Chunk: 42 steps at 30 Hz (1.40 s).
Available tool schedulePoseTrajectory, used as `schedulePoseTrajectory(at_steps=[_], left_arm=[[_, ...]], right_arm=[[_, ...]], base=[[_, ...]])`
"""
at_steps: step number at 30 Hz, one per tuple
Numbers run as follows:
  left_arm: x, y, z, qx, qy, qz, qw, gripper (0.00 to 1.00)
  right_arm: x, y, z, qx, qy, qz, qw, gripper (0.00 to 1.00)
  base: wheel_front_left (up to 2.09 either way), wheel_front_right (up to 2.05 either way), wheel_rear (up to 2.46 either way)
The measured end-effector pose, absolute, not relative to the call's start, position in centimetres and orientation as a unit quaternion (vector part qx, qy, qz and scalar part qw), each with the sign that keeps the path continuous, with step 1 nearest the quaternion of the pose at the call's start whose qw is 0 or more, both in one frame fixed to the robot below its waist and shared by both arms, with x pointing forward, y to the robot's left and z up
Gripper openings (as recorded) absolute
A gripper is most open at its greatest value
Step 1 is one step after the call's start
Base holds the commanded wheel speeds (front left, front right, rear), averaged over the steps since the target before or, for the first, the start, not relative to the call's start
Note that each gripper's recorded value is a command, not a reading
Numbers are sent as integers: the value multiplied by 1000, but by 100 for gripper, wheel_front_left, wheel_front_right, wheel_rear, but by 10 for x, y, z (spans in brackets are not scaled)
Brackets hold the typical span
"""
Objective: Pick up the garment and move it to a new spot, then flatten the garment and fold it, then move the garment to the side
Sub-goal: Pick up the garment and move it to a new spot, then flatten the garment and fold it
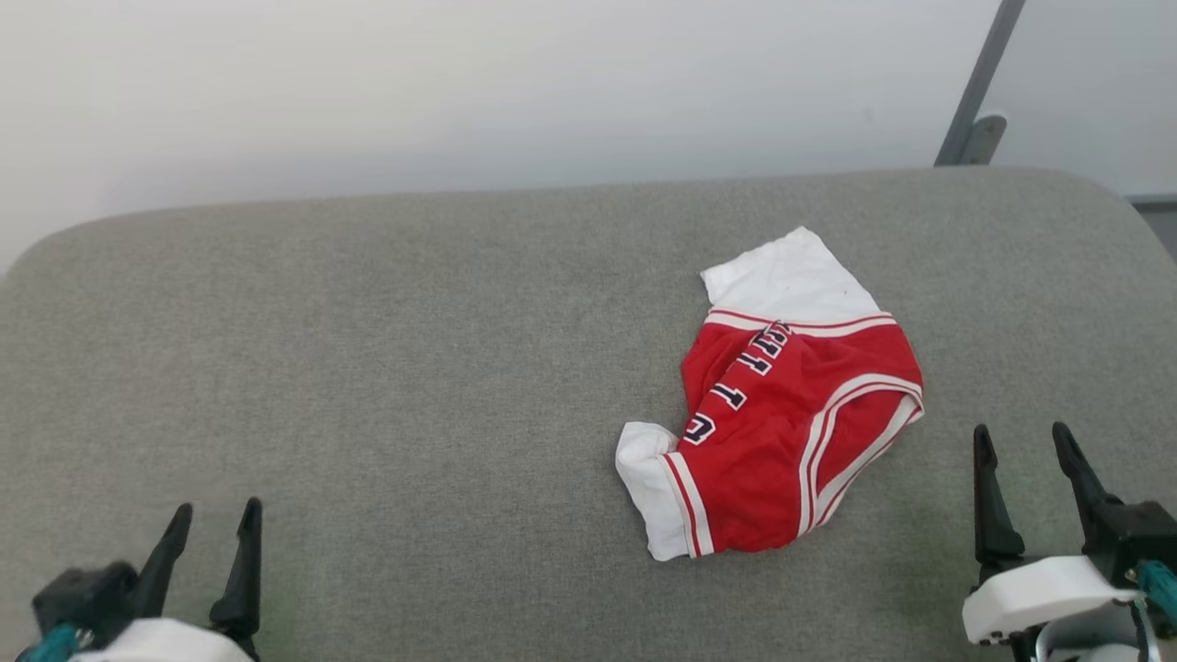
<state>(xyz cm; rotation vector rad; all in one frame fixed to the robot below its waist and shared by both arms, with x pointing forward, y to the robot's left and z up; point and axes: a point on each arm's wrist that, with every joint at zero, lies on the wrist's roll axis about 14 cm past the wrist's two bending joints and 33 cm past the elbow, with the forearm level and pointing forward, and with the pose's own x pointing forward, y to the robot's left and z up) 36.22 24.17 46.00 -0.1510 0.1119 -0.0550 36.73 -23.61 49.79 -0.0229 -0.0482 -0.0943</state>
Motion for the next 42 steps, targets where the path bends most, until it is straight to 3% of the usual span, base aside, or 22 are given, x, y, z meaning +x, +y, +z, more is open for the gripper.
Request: schedulePoseTrajectory(at_steps=[7,21,25,29,34,42], left_arm=[[351,246,473,-37,27,-13,999,100],[358,233,477,-50,17,-21,998,100],[360,213,477,-63,20,-56,996,100],[369,183,476,-47,37,-142,988,100],[378,143,457,-35,138,-265,954,100],[392,77,446,-19,276,-412,868,100]], right_arm=[[364,-236,506,-13,-38,-48,998,100],[363,-240,503,-10,-33,-53,998,100],[363,-239,502,-8,-31,-52,998,100],[370,-239,503,-7,-34,-51,998,100],[378,-242,500,-3,-31,-56,998,100],[379,-255,492,14,-19,-78,997,100]], base=[[0,0,0],[0,0,0],[0,0,0],[0,0,0],[0,0,0],[0,0,0]])
